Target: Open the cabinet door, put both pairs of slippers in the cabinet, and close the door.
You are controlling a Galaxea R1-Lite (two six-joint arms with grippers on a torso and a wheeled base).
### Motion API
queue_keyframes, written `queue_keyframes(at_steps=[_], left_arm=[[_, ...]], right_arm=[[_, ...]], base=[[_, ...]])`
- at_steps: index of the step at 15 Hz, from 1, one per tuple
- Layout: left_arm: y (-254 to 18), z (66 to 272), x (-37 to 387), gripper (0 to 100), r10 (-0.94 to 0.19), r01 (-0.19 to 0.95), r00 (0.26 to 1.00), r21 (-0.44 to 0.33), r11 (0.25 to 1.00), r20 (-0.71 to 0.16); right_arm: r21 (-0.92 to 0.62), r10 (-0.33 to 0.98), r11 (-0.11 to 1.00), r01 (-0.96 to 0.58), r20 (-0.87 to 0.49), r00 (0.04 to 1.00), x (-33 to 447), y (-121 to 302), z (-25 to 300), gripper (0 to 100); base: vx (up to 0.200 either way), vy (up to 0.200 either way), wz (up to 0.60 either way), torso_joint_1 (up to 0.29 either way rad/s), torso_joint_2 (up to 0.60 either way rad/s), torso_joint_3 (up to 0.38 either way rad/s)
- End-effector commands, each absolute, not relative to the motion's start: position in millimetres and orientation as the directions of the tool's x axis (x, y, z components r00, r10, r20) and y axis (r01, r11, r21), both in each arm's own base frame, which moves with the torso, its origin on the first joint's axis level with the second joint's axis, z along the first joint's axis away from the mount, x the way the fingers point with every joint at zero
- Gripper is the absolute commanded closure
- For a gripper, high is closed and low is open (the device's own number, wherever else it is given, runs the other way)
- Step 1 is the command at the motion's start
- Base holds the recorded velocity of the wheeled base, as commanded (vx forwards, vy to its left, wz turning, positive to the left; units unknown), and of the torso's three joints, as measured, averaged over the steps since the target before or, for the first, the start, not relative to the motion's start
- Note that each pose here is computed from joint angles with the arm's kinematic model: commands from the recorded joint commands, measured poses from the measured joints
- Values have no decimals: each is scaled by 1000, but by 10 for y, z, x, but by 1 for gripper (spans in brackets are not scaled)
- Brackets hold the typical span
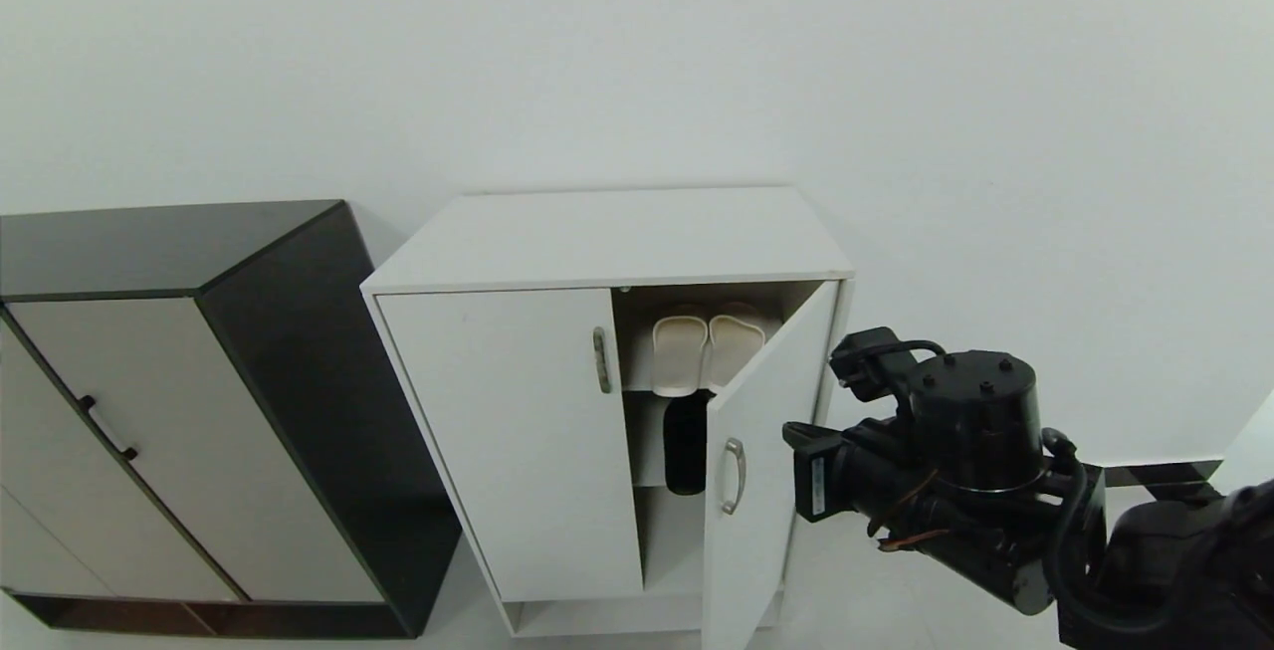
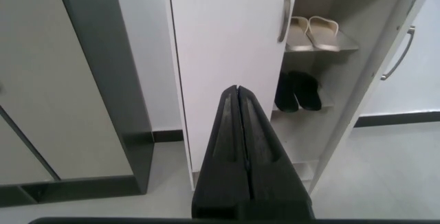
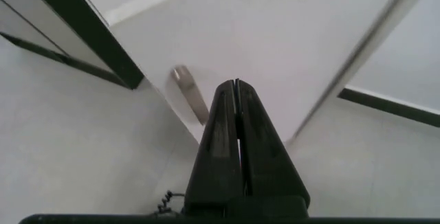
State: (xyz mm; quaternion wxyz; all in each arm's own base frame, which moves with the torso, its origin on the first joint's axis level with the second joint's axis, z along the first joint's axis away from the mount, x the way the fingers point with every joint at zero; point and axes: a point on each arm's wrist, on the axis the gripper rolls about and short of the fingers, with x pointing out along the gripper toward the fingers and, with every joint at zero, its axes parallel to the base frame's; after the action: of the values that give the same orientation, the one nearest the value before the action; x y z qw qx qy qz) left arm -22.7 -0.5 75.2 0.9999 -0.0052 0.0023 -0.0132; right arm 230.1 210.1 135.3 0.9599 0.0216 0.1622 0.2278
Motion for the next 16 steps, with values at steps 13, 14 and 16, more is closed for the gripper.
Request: queue_keyframes(at_steps=[13,14,16], left_arm=[[-5,752,-227,100,-26,26,1000,-9,1000,-5],[-5,752,-227,100,-26,26,1000,-9,1000,-5],[-5,752,-227,100,-26,26,1000,-9,1000,-5]], right_arm=[[95,429,903,-419,-278,860,3080,2595,813,100],[97,430,902,-420,-270,861,3120,2629,806,100],[100,431,902,-419,-261,864,3206,2663,779,100]], base=[[0,0,0,0,0,0],[0,0,0,0,0,0],[0,0,0,0,0,0]])
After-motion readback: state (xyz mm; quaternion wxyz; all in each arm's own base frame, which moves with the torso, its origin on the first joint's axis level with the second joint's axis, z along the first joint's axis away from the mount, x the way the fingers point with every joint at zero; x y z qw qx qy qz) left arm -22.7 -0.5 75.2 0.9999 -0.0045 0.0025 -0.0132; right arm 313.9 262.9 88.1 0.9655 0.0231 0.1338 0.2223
